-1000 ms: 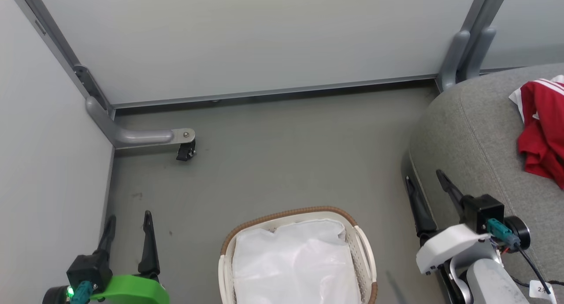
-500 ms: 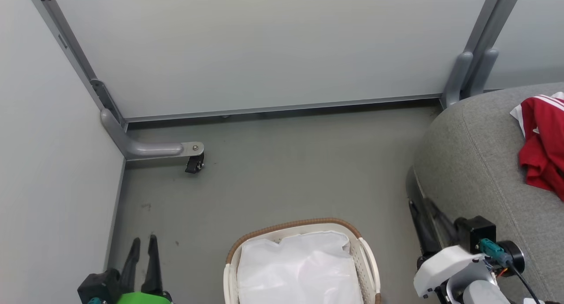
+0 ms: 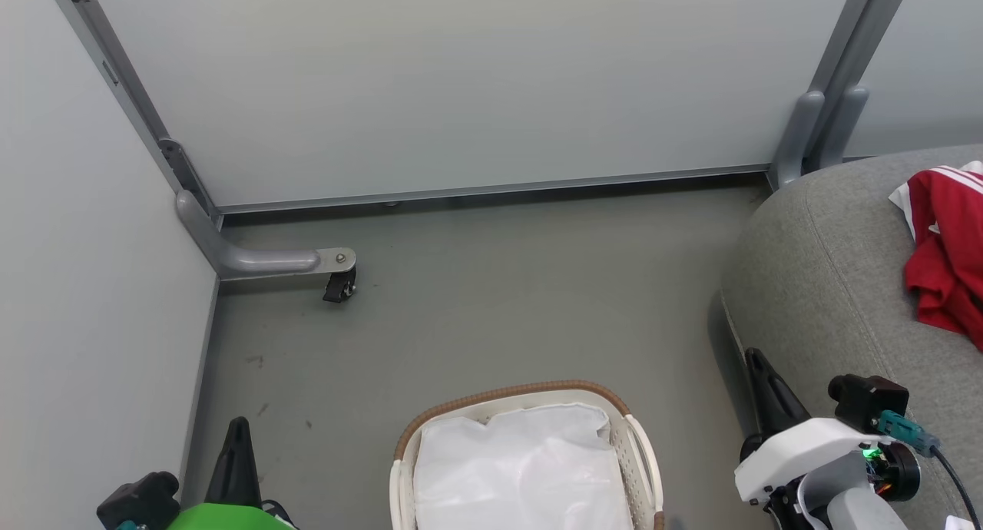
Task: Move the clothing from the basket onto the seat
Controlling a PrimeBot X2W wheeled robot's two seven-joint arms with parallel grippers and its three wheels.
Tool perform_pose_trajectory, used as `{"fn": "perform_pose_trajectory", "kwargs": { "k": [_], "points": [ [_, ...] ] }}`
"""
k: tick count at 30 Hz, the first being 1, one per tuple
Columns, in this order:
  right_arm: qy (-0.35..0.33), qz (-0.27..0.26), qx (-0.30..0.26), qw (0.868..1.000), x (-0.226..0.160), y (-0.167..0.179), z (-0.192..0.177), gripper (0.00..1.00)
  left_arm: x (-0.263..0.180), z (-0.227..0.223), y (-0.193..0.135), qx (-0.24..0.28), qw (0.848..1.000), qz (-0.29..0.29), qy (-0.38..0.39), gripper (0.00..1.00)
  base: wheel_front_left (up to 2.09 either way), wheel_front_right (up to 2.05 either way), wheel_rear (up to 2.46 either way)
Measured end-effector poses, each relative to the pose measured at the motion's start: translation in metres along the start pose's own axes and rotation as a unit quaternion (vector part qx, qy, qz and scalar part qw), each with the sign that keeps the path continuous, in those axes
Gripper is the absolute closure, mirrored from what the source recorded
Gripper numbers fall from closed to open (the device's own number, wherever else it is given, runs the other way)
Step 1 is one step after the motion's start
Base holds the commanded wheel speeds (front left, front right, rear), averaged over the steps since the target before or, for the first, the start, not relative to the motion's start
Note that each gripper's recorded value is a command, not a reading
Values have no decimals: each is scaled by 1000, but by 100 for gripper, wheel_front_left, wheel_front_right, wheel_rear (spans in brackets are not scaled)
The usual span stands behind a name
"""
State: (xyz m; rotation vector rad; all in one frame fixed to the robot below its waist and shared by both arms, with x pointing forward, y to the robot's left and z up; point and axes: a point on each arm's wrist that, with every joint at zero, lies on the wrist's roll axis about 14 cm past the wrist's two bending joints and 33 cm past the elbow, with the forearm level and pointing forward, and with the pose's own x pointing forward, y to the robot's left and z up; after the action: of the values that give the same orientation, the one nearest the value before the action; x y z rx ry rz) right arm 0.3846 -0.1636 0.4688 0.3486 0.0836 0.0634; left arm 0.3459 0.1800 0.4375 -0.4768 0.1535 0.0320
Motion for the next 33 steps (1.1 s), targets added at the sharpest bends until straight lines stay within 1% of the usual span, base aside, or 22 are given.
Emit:
{"fn": "perform_pose_trajectory", "kwargs": {
  "k": [7,15,22,33],
  "points": [
    [-5,-12,59,998,1,-5,5,100,2,4,3,-53,999,10,-3,100,0,0,0],
    [-8,-23,123,992,1,-9,9,100,7,12,3,-110,994,14,-8,100,0,0,0],
    [-11,-30,174,984,1,-12,11,100,9,16,3,-155,988,15,-10,100,0,0,0],
    [-13,-36,247,968,0,-16,14,100,13,24,3,-221,975,14,-16,100,0,0,0]
  ]
}}
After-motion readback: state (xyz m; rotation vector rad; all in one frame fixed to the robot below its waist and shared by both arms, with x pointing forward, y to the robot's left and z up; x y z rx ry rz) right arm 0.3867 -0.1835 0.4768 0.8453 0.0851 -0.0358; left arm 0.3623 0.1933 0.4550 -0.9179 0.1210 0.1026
